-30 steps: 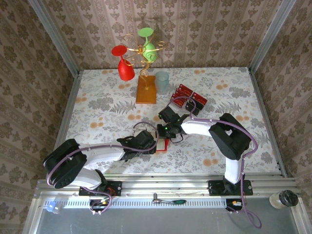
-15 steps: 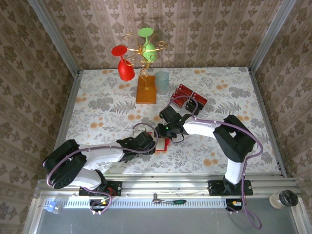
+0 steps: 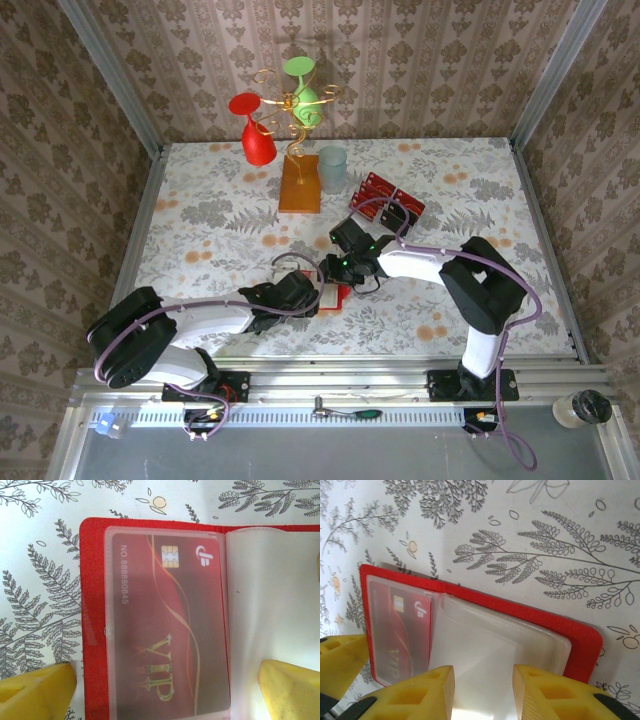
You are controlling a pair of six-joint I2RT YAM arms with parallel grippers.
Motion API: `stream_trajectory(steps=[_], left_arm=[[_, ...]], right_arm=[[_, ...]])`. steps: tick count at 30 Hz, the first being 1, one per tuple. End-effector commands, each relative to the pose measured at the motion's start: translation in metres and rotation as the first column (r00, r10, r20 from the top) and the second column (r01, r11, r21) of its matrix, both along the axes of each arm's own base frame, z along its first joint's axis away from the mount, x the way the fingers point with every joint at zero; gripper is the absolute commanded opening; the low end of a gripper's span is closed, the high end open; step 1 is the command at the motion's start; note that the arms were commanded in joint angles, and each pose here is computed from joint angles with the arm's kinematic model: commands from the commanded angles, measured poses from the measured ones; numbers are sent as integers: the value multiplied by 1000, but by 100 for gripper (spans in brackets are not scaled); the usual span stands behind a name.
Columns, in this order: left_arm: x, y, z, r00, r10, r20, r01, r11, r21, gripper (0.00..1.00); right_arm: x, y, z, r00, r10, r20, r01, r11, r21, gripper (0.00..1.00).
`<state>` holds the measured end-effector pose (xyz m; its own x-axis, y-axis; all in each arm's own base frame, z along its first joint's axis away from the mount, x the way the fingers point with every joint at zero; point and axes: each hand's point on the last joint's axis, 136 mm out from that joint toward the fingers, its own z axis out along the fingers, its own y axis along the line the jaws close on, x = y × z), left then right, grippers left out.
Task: Put the credit cards into the card holder
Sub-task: Flip over the card slot on the card holder.
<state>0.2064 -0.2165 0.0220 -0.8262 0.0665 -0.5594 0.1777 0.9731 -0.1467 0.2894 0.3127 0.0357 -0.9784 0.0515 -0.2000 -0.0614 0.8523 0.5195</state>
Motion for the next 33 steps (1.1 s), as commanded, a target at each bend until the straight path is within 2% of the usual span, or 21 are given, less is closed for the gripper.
stream_trajectory(steps=[1,7,10,22,28,33], left_arm=[[-11,12,-12,999,12,-42,-11,1000,28,95],[-11,12,-12,999,12,-40,-11,1000,24,95],[-11,12,-11,999,11,-40,-10,1000,24,95],[-10,11,-6,1000,10,-27,-10,1000,12,95],[-10,12,-7,1000,12,-28,-12,1000,13,95],[-11,14,-9,999,16,-30,-16,1000,17,95]], right_arm=[[-5,-2,-15,999,-15,-46,15,1000,-12,38],[-6,-2,-18,998,-20,-55,20,1000,-4,45],[-5,1,-17,998,-19,-54,19,1000,8,46],[-1,20,4,999,13,-36,-8,993,116,39],[3,16,9,1000,-4,-21,6,995,103,38],[5,-2,9,999,-41,5,40,998,43,37]])
